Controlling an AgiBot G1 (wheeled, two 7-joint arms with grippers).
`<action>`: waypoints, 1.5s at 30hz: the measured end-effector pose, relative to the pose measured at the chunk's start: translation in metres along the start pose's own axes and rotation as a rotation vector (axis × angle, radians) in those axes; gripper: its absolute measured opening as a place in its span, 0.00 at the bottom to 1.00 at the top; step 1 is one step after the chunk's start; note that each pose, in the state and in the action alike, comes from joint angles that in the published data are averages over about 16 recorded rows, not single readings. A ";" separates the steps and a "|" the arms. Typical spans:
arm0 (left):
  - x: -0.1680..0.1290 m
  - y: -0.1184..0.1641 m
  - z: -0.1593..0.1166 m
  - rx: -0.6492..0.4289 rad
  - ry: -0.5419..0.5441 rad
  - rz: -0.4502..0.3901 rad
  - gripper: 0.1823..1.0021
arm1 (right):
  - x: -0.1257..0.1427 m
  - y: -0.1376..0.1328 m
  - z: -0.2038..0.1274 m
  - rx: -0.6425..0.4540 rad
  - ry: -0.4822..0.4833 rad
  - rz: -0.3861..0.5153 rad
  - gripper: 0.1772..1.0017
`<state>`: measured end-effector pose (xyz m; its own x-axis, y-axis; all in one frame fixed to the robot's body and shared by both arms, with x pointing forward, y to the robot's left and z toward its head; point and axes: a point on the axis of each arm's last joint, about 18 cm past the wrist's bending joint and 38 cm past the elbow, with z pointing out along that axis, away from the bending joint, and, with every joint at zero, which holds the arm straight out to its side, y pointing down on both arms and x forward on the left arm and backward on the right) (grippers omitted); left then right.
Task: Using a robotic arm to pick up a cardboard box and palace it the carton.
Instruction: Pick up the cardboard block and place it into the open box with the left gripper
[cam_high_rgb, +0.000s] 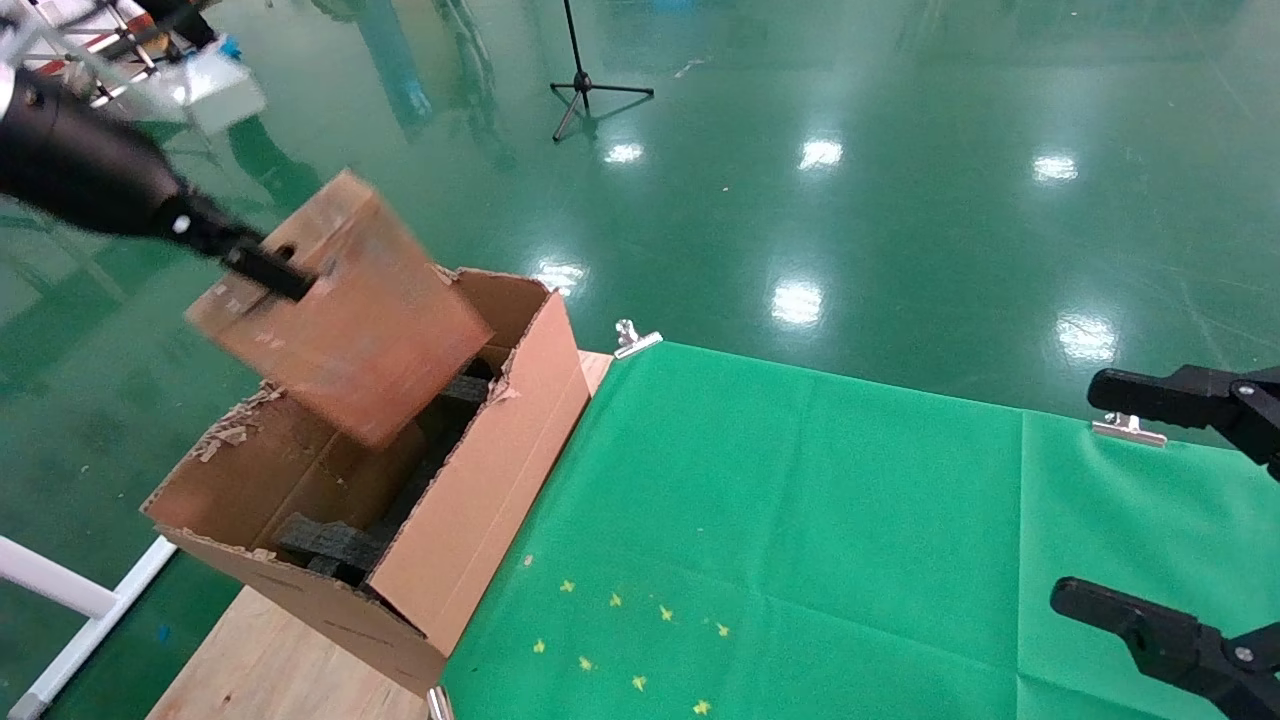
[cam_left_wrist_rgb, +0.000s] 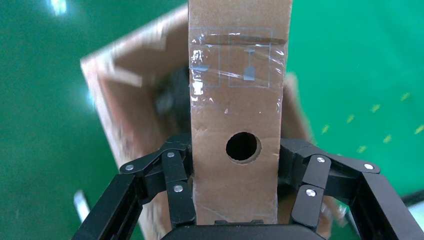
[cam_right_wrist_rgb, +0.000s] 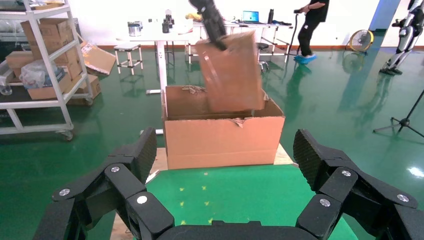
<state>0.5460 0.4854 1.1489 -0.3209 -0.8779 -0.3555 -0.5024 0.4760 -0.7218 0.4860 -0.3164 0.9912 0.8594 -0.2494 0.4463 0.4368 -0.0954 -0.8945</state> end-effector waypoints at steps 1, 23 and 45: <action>-0.004 0.006 0.005 -0.020 -0.011 -0.005 0.19 | 0.000 0.000 0.000 0.000 0.000 0.000 1.00; -0.033 0.085 0.101 -0.242 -0.181 -0.239 0.19 | 0.000 0.000 0.000 0.000 0.000 0.000 1.00; -0.062 0.089 0.138 -0.037 -0.323 -0.309 0.17 | 0.000 0.000 0.000 0.000 0.000 0.000 1.00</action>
<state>0.6318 0.5750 1.0246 0.1128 -0.9480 -0.2975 -0.5656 0.1849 -0.8037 0.4860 -0.3164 0.9912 0.8594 -0.2494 0.4463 0.4368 -0.0954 -0.8945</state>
